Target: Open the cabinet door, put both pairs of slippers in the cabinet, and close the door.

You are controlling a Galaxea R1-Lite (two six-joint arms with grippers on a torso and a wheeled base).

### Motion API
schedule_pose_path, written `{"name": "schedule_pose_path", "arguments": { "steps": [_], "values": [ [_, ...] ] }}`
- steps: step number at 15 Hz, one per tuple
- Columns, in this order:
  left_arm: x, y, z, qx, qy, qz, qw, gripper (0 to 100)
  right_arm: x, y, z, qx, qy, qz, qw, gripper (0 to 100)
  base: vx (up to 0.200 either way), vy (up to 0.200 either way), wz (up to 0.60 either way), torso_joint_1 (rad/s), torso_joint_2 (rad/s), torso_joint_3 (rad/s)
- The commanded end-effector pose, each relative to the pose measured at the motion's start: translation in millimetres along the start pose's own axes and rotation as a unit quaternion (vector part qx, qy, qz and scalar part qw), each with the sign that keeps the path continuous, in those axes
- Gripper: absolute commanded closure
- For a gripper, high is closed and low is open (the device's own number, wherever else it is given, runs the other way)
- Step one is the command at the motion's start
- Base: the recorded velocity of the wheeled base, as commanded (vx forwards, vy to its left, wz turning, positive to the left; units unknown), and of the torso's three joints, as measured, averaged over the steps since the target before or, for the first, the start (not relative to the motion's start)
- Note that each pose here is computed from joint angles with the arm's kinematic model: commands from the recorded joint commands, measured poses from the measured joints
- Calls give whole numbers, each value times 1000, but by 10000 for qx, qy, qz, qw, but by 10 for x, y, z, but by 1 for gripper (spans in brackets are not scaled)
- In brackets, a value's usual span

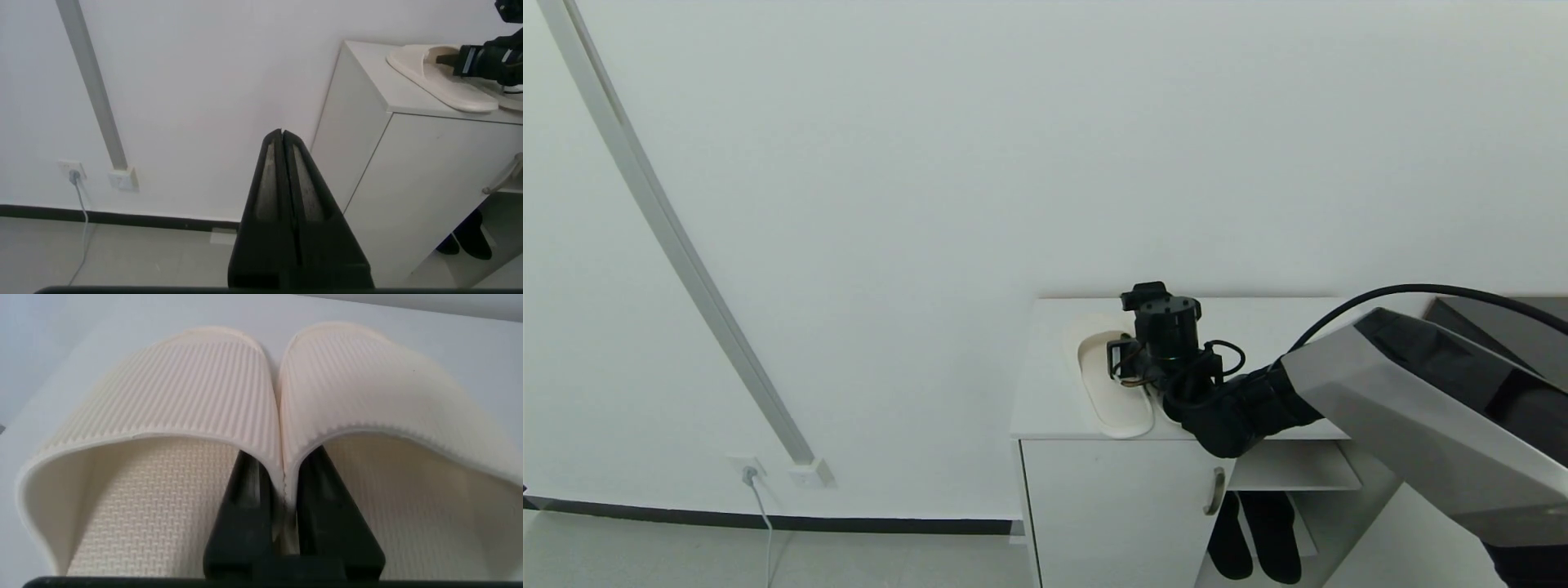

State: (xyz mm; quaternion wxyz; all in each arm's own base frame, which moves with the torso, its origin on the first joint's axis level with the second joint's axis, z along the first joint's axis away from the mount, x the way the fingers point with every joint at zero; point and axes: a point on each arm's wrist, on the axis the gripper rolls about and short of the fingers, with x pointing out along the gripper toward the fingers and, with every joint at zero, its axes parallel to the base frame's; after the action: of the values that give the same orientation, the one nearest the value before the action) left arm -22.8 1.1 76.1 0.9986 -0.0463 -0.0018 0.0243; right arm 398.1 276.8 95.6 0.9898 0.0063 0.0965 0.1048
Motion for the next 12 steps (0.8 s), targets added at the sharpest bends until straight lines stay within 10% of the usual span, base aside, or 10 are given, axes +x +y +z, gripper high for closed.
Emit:
{"name": "schedule_pose_path", "arguments": {
  "steps": [1, 12],
  "values": [
    [0, 0, 0, 3, -1, 2, 10000, 100, -58, -14, 88, 39, -67, 9, 10000, 100, 0, 0, 0, 0, 0, 0],
    [0, 0, 0, 3, -1, 2, 10000, 100, -735, -197, 369, 50, 23, 492, 9988, 100, 0, 0, 0, 0, 0, 0]
  ]
}}
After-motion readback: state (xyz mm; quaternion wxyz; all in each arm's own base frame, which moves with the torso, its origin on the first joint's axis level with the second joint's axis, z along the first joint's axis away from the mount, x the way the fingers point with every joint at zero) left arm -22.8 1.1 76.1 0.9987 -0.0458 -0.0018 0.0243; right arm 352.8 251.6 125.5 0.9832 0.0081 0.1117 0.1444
